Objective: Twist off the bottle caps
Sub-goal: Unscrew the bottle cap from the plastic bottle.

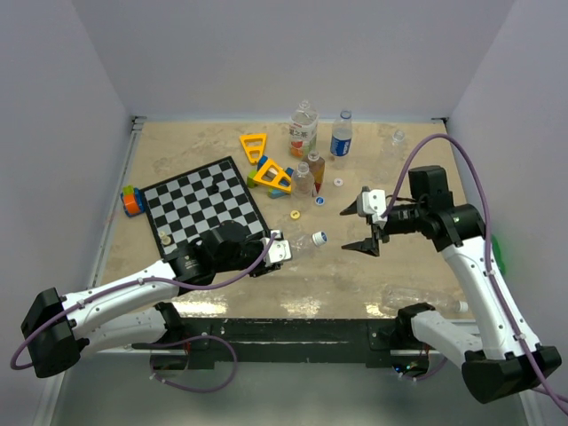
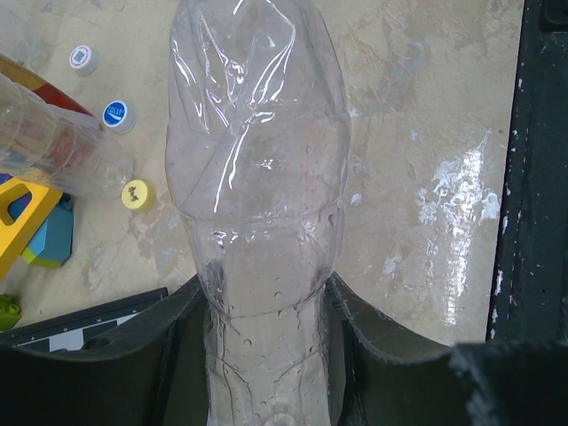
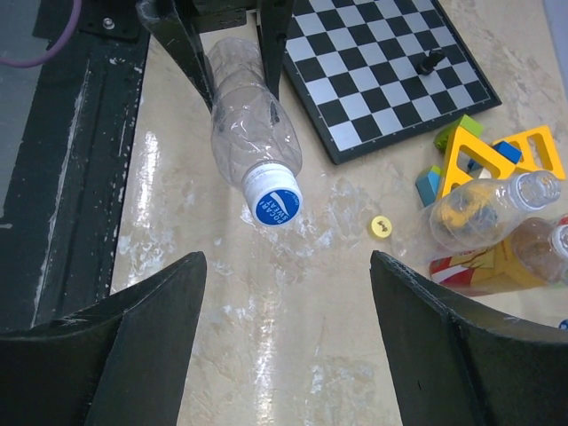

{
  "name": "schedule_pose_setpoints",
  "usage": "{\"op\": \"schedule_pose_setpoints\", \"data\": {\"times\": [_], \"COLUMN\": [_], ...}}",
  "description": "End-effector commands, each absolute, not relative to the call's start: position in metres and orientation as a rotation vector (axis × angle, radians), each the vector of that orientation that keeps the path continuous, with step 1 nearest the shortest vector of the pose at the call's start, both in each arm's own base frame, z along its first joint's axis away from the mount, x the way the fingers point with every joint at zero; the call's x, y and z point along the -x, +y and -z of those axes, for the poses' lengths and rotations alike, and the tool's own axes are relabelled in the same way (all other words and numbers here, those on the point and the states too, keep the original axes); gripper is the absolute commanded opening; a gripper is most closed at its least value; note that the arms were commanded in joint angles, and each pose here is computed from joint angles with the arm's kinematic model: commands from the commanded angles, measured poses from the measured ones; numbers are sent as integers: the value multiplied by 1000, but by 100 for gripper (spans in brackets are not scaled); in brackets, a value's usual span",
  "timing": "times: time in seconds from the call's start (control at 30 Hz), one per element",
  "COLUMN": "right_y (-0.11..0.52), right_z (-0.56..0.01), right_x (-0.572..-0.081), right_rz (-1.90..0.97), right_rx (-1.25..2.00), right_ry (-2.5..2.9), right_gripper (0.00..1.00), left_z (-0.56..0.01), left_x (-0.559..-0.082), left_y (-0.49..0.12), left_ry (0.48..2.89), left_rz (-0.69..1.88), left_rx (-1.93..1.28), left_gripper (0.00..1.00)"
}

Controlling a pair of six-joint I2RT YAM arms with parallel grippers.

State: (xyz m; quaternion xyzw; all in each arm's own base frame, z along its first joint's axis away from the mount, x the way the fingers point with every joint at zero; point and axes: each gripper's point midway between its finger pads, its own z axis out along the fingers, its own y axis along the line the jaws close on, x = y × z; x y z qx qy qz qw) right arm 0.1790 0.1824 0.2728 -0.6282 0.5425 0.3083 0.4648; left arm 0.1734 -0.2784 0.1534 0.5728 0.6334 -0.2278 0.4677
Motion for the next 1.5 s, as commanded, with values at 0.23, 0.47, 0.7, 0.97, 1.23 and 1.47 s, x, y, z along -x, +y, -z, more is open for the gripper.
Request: {"op": "schedule_pose_setpoints", "data": {"times": [0.23, 0.47, 0.7, 0.97, 1.23, 1.47], "right_y": [192, 198, 206, 226, 235, 242], "right_z": [-289, -298, -279, -261, -256, -249], "right_x": [-175, -199, -227, -220, -214, -216], "right_rz": [-914, -961, -1072, -1163, -1201, -1199], "right_rx": [1504, 1330, 1173, 1234, 1267, 1295], "right_ry": [1349, 1493, 1687, 1737, 1740, 1763], "right_gripper": [78, 79, 77, 72, 69, 70], "left_z": [-168, -166, -168, -167, -167, -168], "left_x": [-178, -178, -178, -180, -183, -186], "left_y": [-281, -281, -281, -280, -278, -276], "left_ry": [1530, 1537, 1534, 1540, 1549, 1558], "left_rz": [569, 568, 565, 556, 537, 516], "left_rx": [-1353, -1355, -1351, -1344, -1333, -1316], "left_gripper": [0, 0, 0, 0, 0, 0]}}
